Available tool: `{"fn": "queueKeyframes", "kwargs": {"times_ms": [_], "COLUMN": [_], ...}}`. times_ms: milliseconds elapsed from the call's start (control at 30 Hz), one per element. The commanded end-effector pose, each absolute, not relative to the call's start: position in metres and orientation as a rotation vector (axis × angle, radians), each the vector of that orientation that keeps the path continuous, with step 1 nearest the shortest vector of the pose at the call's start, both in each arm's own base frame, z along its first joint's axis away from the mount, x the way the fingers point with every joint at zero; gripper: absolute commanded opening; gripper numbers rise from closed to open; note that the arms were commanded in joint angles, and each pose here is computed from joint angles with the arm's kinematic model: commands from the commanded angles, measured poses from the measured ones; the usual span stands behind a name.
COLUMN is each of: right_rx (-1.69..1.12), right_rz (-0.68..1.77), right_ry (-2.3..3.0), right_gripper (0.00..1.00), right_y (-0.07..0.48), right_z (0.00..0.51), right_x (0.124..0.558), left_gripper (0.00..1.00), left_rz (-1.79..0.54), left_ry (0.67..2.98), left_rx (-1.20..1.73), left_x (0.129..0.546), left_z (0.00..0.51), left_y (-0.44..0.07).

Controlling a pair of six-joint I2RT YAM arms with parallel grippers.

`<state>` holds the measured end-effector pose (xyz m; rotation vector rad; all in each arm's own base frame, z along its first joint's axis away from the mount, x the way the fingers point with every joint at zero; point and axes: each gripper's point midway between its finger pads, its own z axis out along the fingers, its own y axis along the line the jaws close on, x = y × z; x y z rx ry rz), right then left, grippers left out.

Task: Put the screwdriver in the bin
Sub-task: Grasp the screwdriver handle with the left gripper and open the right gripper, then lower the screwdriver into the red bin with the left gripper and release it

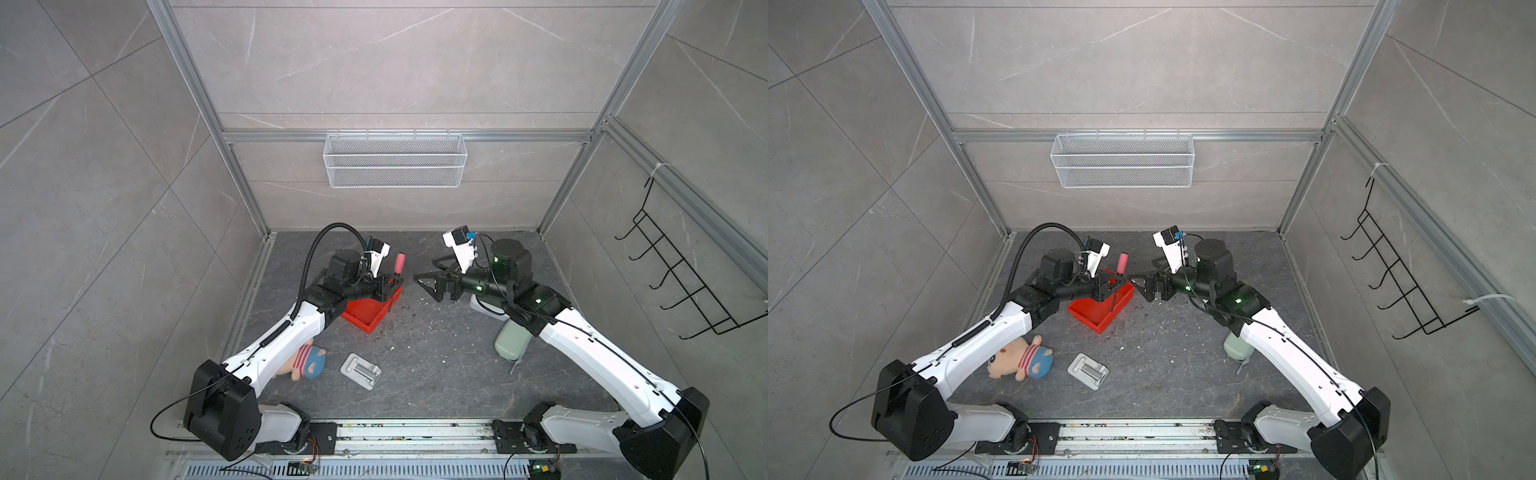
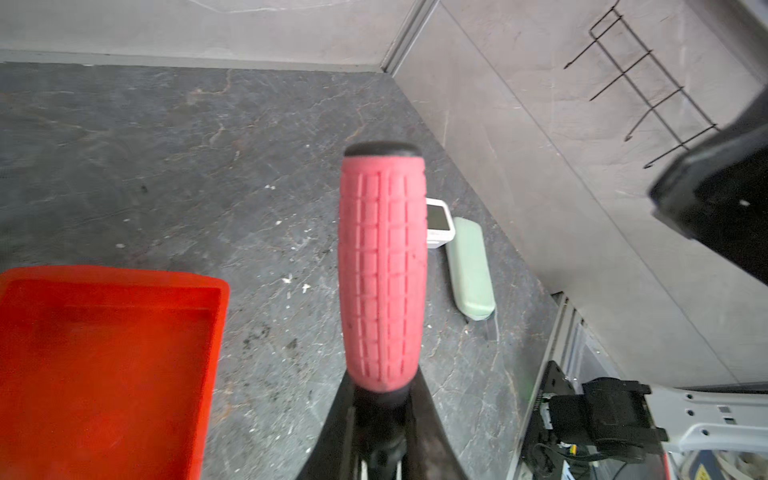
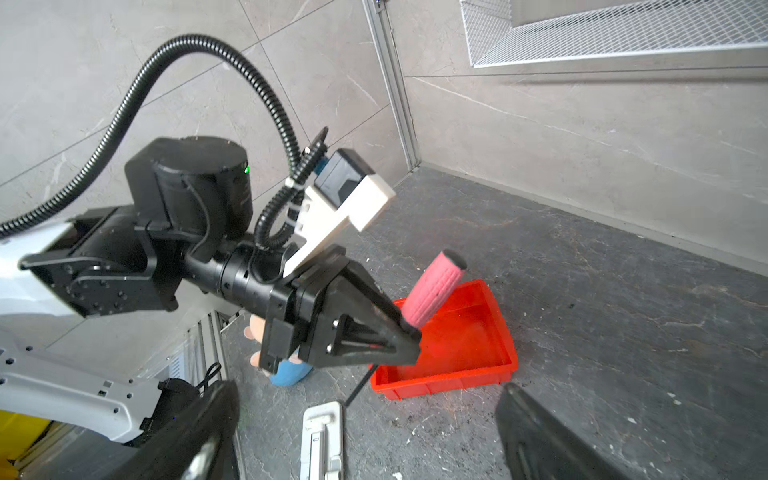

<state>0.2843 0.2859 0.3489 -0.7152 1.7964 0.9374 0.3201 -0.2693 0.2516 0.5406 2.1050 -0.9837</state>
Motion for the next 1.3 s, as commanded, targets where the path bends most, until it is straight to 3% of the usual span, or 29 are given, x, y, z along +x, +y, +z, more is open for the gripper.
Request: {"fn": "queueKeyframes", "kwargs": {"times_ms": [0, 333, 800, 1267], "right_rx": [-0.807, -0.998, -1.015, -1.022], "right_rz": [0.801, 0.618, 0.575, 0.558], "right_ry": [1.751, 1.757, 1.855, 1.888], "right_gripper": [0.99, 0.99, 0.99, 0.99], "right_y": [0.289, 0.328, 0.336, 0.333], "right_z": [0.342, 0.300, 0.256, 0.249], "right_x": [0.275, 0.263, 0.270, 0.269], "left_gripper": [0.00, 0.00, 0.00, 0.00], "left_rz": [-0.834, -0.593, -0.293, -0.205], "left_ry": [2.155, 2.281, 2.465, 2.574], "left_rx": [0.596, 0.654, 0.829, 0.832], "left_x": [0.325, 0.356, 0.387, 0.409], "left_z": [0.248, 0.205, 0.126, 0.058], "left_y": [-0.247, -0.219, -0.202, -0.200]}}
